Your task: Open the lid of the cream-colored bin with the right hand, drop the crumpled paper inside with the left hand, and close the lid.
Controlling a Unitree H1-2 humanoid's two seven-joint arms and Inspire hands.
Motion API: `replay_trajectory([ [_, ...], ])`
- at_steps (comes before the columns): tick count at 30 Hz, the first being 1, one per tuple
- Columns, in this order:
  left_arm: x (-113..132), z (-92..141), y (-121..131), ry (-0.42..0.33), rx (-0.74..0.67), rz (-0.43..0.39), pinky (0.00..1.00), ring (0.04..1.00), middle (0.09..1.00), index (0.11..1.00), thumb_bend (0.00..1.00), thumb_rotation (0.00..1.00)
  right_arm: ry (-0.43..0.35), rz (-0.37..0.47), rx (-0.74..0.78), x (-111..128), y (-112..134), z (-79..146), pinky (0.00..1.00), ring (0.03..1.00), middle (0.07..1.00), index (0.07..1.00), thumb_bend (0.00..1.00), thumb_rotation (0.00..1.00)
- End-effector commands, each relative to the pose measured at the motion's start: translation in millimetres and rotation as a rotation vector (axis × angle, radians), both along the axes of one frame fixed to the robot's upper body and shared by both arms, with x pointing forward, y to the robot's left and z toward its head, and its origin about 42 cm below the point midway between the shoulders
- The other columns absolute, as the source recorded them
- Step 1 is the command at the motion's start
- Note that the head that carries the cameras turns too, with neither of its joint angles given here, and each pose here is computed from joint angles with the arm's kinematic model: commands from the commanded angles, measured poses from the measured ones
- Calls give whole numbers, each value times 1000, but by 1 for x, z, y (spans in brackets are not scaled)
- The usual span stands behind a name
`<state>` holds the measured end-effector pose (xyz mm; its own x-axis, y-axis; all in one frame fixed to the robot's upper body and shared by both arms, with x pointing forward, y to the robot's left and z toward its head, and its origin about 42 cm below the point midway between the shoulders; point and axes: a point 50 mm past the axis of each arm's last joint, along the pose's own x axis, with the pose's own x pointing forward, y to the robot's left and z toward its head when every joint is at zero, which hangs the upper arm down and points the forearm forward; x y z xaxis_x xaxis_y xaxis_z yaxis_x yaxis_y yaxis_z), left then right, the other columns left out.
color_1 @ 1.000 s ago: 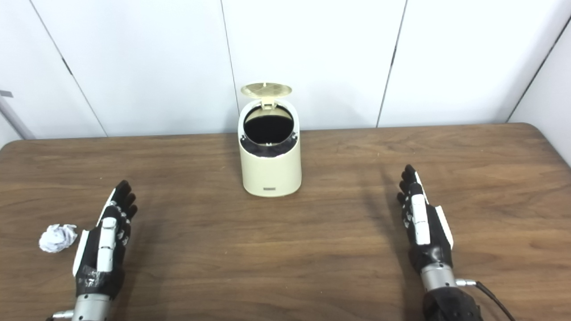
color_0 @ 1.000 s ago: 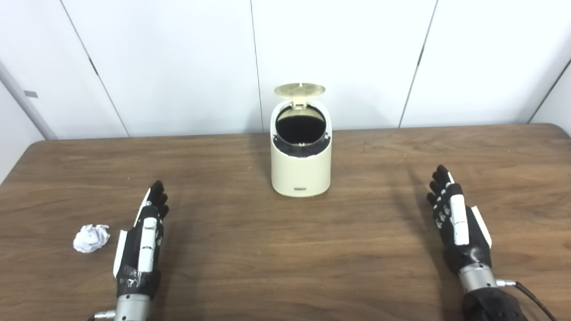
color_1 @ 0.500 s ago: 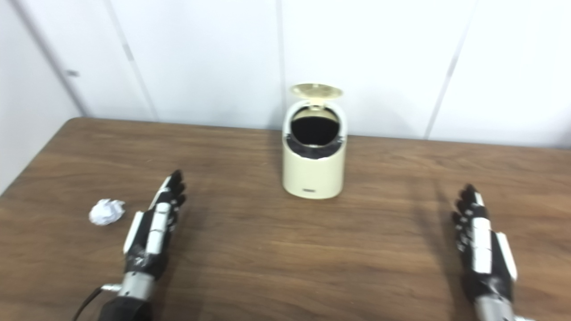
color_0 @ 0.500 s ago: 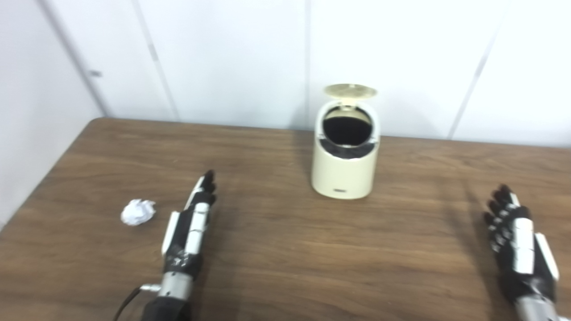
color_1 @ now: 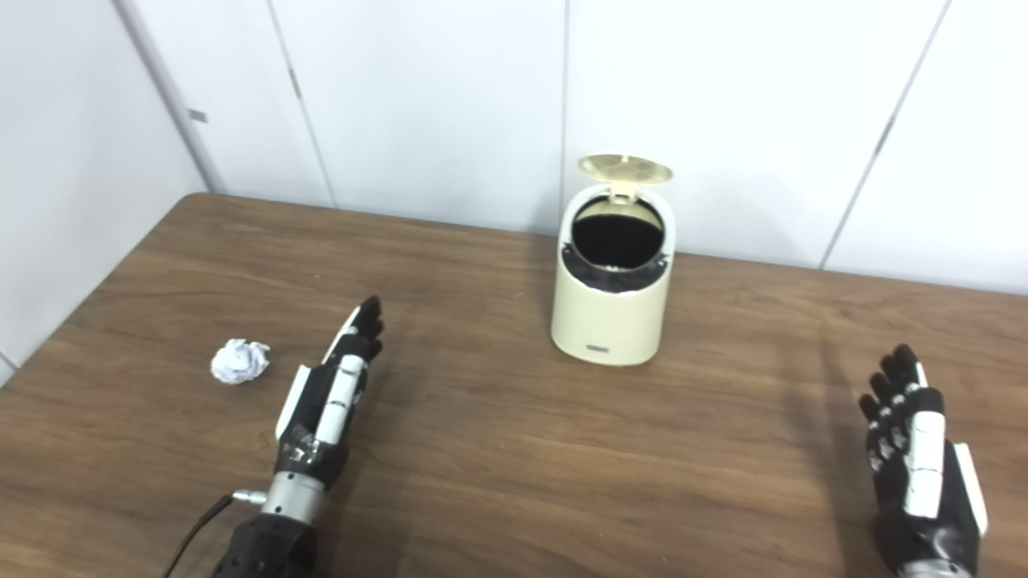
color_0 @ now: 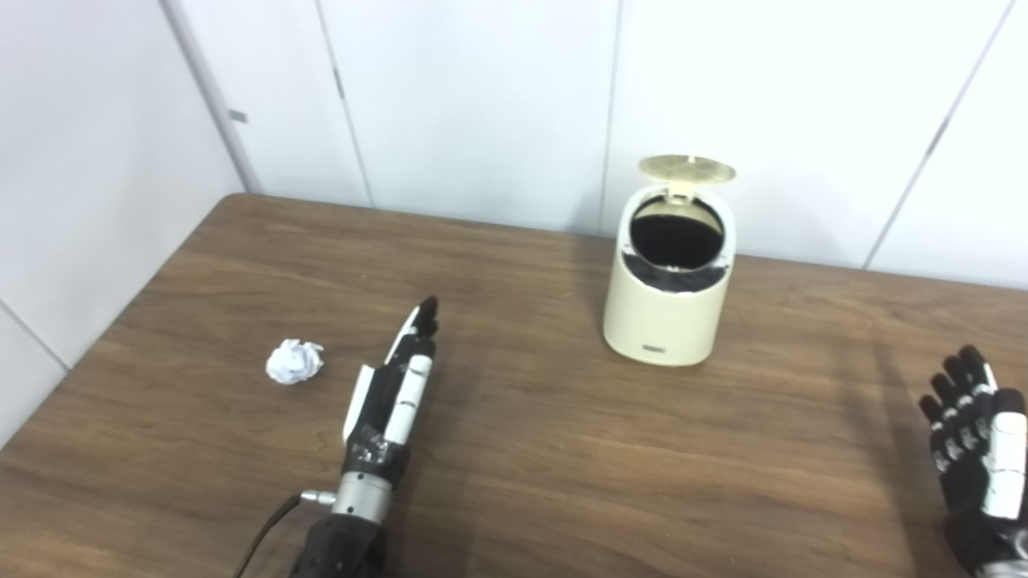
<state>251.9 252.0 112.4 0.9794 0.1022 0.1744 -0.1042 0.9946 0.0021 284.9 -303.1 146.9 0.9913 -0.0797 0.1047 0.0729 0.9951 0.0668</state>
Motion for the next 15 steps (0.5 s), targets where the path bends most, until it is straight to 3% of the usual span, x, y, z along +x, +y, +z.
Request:
replay_trajectory([
  [1,-6,-17,-13,45,-29,1,1000,982,981,970,541,873,-64,11,-11,5,4,20,1000,1000,999,978,441,1000],
  [5,-6,-14,-13,57,-8,4,1000,983,978,964,564,850,-65,22,-13,4,4,21,1000,1000,1000,989,431,1000],
  [10,-8,-3,-13,63,61,-8,1000,997,988,982,612,668,-68,16,-22,3,6,24,1000,1000,1000,984,443,1000],
  [15,-6,15,-9,44,149,5,981,985,988,988,596,591,-64,11,-14,4,7,24,1000,1000,1000,981,445,1000],
])
